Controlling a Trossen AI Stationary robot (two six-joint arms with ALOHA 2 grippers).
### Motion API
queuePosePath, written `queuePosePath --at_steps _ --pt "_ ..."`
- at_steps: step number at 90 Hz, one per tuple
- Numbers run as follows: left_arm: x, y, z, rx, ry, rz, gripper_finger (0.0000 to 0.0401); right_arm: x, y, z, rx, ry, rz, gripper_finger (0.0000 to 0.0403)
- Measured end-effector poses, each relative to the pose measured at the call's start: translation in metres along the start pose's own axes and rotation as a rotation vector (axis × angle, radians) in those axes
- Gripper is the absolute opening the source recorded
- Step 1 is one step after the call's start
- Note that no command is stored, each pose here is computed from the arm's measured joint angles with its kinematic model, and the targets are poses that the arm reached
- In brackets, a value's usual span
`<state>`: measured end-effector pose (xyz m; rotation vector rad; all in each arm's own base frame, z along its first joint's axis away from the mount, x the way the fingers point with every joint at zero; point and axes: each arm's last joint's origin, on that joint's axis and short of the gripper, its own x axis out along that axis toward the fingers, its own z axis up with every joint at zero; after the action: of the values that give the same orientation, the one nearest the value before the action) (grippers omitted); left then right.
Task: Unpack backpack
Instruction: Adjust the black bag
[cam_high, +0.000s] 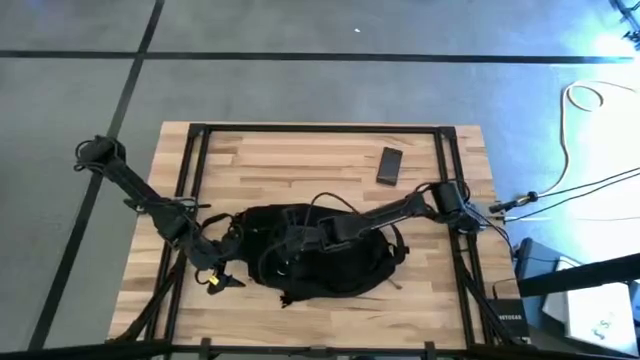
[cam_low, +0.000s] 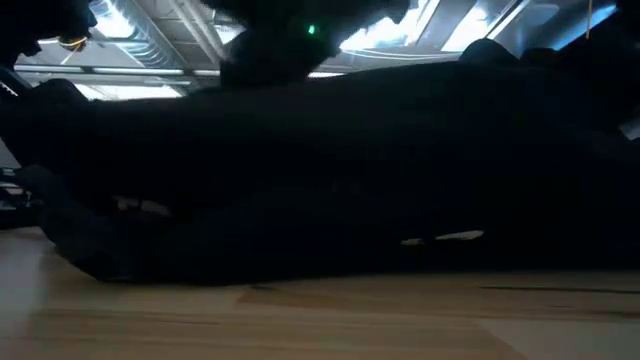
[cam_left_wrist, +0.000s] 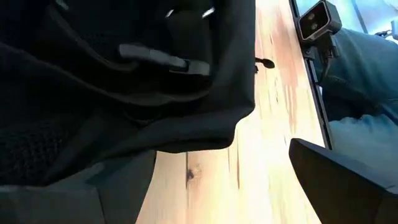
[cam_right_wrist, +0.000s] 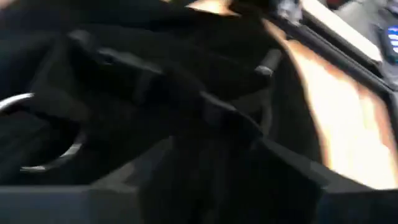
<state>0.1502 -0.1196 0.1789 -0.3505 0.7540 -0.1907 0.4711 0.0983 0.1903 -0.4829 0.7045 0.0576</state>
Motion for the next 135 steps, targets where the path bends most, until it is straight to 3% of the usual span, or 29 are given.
queuePosePath --at_steps 20,29,41,64,95,104,117,126,135 --pt "0.000 0.000 0.000 0.011 -0.001 0.000 0.0351 0.003 -0.011 0.009 0.034 -0.109 -0.069 0.0338" --pt "0.000 0.000 0.000 0.014 -0.001 0.001 0.0351 0.009 -0.009 0.010 -0.006 -0.150 -0.050 0.0357" --pt "0.000 0.000 0.000 0.019 -0.002 0.000 0.0351 0.027 -0.005 -0.003 -0.053 -0.132 0.003 0.0352" --pt "0.000 0.000 0.000 0.018 -0.006 0.002 0.0351 0.033 -0.012 -0.010 -0.078 -0.100 -0.038 0.0277" --pt "0.000 0.000 0.000 0.018 -0.006 0.002 0.0351 0.034 -0.013 -0.012 -0.095 -0.083 -0.029 0.0020" --pt "0.000 0.000 0.000 0.017 -0.006 0.002 0.0351 0.027 -0.013 -0.005 -0.108 -0.096 -0.034 0.0020" --pt "0.000 0.000 0.001 0.017 -0.009 0.003 0.0351 0.003 -0.017 0.029 -0.097 -0.185 -0.082 0.0019" --pt "0.000 0.000 0.001 0.018 -0.017 0.013 0.0351 -0.015 -0.008 0.051 -0.107 -0.235 0.004 0.0008" --pt "0.000 0.001 0.001 0.027 -0.026 0.023 0.0351 -0.025 0.010 0.063 -0.040 -0.290 0.132 0.0009"
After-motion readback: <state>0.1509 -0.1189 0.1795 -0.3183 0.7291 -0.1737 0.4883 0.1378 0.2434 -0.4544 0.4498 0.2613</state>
